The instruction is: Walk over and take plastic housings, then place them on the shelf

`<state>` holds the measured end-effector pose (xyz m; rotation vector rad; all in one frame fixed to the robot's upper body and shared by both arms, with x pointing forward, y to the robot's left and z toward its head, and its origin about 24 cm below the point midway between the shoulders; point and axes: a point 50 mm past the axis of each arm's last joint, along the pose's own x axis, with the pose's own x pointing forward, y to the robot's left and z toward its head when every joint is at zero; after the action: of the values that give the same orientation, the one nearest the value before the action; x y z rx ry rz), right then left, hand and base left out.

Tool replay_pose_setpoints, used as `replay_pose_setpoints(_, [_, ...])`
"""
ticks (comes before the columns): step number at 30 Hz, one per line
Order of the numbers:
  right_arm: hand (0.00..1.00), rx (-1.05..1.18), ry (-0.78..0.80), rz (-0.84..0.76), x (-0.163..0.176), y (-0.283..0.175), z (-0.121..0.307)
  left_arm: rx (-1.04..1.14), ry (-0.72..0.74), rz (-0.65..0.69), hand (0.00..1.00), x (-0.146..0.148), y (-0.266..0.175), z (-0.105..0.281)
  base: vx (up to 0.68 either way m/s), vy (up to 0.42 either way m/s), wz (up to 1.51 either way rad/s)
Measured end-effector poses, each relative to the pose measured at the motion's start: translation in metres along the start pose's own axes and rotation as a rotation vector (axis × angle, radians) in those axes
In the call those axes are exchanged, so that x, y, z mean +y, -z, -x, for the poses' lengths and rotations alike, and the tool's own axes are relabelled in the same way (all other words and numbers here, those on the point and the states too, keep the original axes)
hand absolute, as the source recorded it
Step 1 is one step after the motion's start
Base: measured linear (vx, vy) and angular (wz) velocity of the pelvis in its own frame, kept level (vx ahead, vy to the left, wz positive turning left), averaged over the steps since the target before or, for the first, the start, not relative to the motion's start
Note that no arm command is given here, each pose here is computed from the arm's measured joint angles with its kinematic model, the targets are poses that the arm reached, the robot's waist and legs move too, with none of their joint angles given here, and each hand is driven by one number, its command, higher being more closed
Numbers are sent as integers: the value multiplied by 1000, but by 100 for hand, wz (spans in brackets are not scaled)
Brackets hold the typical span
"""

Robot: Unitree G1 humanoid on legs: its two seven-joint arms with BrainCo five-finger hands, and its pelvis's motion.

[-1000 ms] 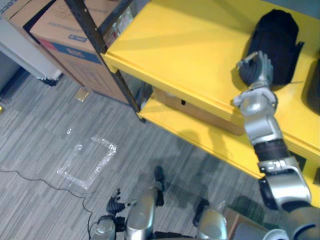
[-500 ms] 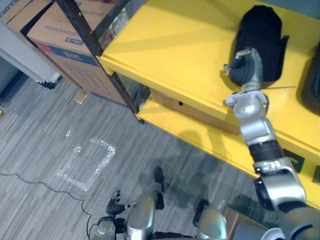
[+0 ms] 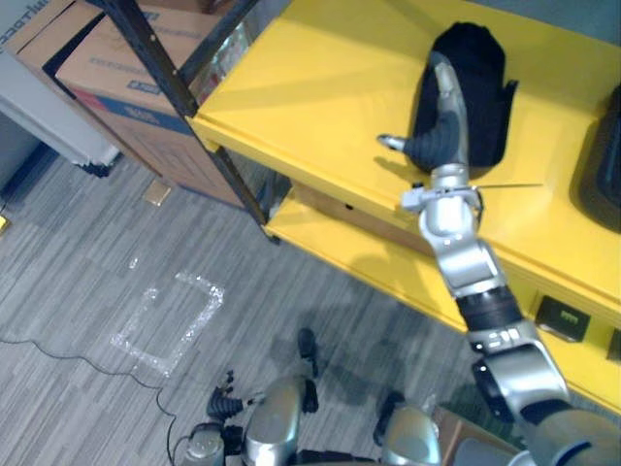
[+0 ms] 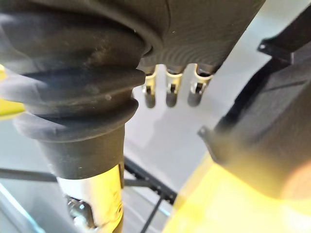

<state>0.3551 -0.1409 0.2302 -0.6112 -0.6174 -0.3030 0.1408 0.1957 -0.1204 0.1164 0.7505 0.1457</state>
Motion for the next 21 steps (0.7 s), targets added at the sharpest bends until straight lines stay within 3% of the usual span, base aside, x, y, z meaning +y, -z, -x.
replay_pose_setpoints(7, [0,-31,123,-38,-5,-9,-2,-7,4,-8,0,-2,3,1,0,0,0])
replay_pose_setpoints(12, [0,-107,312,-168,-47,-30,-1,-4,2,-5,0,-1,4,2,0,0,0])
replay_pose_setpoints(21, [0,67,325,-216,-62,9,38,8,-30,22,0,6,8,4,30,-2,1])
